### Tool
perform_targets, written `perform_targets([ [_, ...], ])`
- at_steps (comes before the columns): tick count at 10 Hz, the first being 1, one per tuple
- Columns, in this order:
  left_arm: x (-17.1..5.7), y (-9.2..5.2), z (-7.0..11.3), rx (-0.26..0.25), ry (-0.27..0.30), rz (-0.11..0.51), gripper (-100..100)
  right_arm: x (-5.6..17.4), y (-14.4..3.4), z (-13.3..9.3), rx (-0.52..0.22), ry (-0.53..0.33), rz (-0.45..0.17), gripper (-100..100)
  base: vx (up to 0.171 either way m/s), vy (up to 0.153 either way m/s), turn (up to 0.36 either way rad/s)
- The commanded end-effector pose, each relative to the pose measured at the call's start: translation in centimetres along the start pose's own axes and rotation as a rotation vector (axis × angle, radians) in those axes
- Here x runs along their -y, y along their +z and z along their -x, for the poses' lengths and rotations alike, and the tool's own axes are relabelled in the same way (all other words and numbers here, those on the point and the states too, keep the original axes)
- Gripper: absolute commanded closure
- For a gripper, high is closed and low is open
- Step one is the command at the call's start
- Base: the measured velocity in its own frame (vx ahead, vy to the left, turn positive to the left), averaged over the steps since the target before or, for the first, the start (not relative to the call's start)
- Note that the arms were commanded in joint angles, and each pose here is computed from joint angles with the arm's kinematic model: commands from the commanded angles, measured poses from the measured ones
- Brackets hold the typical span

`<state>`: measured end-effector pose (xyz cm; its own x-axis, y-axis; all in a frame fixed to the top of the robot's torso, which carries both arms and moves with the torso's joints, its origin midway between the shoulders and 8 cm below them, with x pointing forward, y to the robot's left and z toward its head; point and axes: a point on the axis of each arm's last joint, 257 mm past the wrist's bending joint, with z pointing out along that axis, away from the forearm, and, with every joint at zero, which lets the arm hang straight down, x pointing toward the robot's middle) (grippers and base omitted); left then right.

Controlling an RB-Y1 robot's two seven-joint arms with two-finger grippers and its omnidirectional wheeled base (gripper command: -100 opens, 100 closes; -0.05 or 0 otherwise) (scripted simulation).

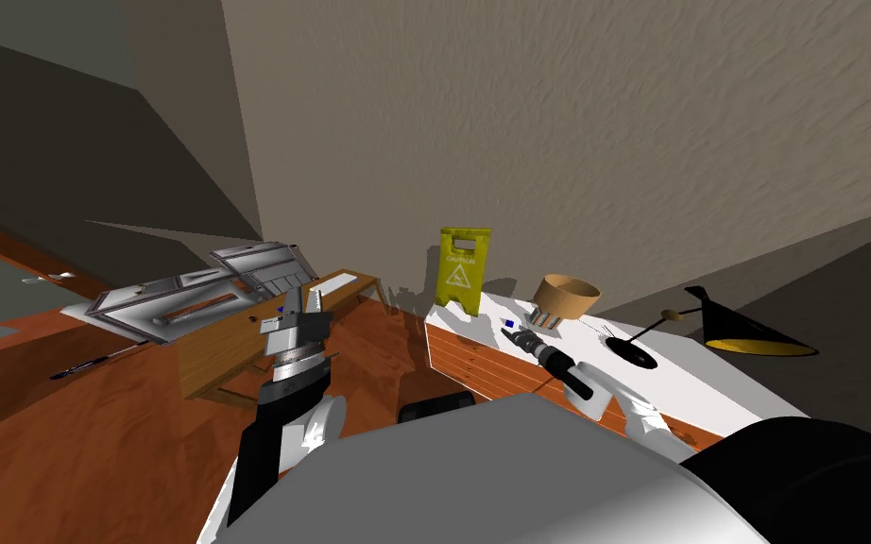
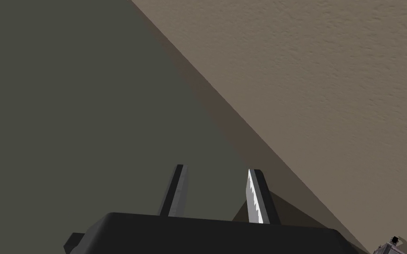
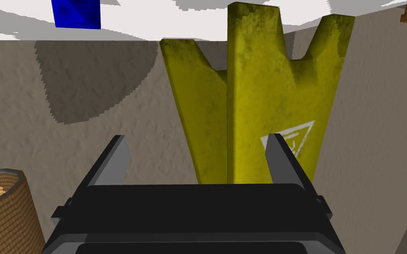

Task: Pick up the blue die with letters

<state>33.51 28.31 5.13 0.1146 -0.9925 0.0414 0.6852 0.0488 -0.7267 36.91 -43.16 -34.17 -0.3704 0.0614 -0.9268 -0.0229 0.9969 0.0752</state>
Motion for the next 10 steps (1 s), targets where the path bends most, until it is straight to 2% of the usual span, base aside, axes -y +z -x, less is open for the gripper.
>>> perform_targets([
  [1, 0.0, 0.0, 0.0, 0.0, 0.0, 0.0, 0, 1.4, 0.0, -1.2, -0.033, -0.039, -0.022, -100, 0.008, 0.025, 0.072],
  [3, 0.0, 0.0, 0.0, 0.0, 0.0, 0.0, 0, 4.9, -0.8, -3.9, -0.123, -0.183, -0.057, -100, 0.023, 0.046, 0.161],
  [4, 0.0, 0.0, 0.0, 0.0, 0.0, 0.0, 0, 5.7, -1.1, -4.5, -0.138, -0.185, -0.07, -100, 0.026, 0.041, 0.047],
  [5, 0.0, 0.0, 0.0, 0.0, 0.0, 0.0, 0, 6.9, -1.4, -5.1, -0.169, -0.257, -0.073, -100, 0.016, 0.04, 0.099],
  [6, 0.0, 0.0, 0.0, 0.0, 0.0, 0.0, 0, 7.9, -1.8, -6.0, -0.189, -0.255, -0.091, -100, 0.015, 0.028, 0.06],
  [7, 0.0, 0.0, 0.0, 0.0, 0.0, 0.0, 0, 7.9, -1.8, -6.0, -0.189, -0.255, -0.091, -100, 0.01, 0.01, -0.008],
  [8, 0.0, 0.0, 0.0, 0.0, 0.0, 0.0, 0, 9.2, -2.3, -6.6, -0.225, -0.324, -0.095, -100, 0.019, 0.023, 0.112],
  [9, 0.0, 0.0, 0.0, 0.0, 0.0, 0.0, 0, 10.0, -2.7, -7.3, -0.24, -0.323, -0.108, -100, 0.022, 0.024, 0.071],
  [10, 0.0, 0.0, 0.0, 0.0, 0.0, 0.0, 0, 11.1, -3.1, -7.7, -0.271, -0.39, -0.107, -100, 0.026, 0.039, 0.101],
])
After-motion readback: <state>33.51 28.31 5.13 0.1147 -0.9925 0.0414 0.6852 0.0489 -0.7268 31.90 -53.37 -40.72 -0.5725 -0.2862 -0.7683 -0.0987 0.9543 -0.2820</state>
